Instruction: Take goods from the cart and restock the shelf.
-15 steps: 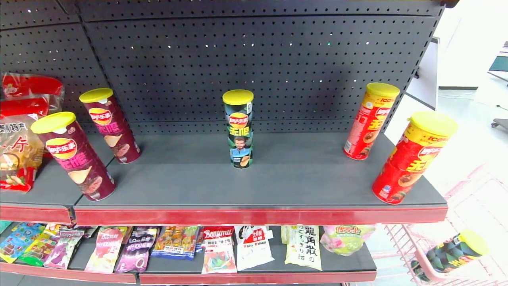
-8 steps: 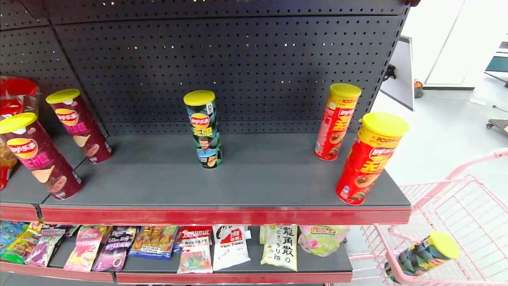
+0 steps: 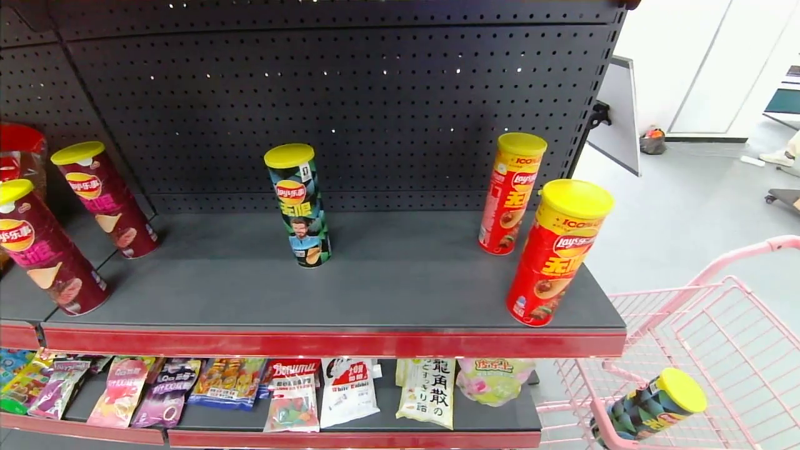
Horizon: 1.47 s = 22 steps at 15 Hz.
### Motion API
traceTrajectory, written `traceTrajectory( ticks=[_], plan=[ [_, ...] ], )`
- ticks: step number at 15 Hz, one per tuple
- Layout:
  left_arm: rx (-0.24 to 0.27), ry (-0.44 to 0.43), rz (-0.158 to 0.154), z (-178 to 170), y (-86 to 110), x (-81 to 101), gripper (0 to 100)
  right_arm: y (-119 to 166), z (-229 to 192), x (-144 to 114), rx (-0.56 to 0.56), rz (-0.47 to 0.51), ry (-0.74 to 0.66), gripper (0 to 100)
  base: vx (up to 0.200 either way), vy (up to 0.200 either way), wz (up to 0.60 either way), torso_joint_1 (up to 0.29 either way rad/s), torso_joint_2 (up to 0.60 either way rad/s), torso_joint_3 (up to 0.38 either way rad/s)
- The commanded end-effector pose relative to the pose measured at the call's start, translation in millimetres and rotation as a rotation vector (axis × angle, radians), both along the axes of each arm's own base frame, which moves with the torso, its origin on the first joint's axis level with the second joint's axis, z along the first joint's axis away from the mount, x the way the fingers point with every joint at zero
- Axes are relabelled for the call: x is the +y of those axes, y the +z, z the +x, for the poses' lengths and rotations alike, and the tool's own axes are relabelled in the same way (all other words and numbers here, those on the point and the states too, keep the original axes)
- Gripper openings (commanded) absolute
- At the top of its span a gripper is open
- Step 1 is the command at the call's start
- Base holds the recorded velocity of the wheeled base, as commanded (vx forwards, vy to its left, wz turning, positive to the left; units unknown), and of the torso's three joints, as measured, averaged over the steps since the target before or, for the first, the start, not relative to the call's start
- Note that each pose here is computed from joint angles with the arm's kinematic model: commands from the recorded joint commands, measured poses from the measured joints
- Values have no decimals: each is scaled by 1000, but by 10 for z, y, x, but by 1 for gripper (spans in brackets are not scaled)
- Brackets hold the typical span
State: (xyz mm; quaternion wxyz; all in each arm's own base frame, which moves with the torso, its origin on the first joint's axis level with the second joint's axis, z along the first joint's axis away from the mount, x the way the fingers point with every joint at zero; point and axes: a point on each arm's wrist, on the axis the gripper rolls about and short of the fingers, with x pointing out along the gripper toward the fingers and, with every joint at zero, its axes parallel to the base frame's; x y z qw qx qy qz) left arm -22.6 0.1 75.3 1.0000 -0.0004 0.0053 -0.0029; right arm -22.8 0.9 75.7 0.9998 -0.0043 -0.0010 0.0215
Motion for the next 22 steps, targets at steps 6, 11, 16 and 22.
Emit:
traceTrajectory(
  ticks=[6,11,16,22],
  plan=[
    [0,0,-1,0,0,0,100,1,1,0,0,-1,2,100,0,0,-600,2,6,3],
    [0,0,-2,0,0,0,100,1,1,0,0,1,0,100,0,0,-120,1,0,0],
    [0,0,-2,0,0,0,100,1,1,-1,0,-1,-5,100,0,0,0,-17,32,19],
    [0,0,-2,0,0,0,100,1,1,-1,0,1,-5,100,0,0,0,-137,338,198]
  ],
)
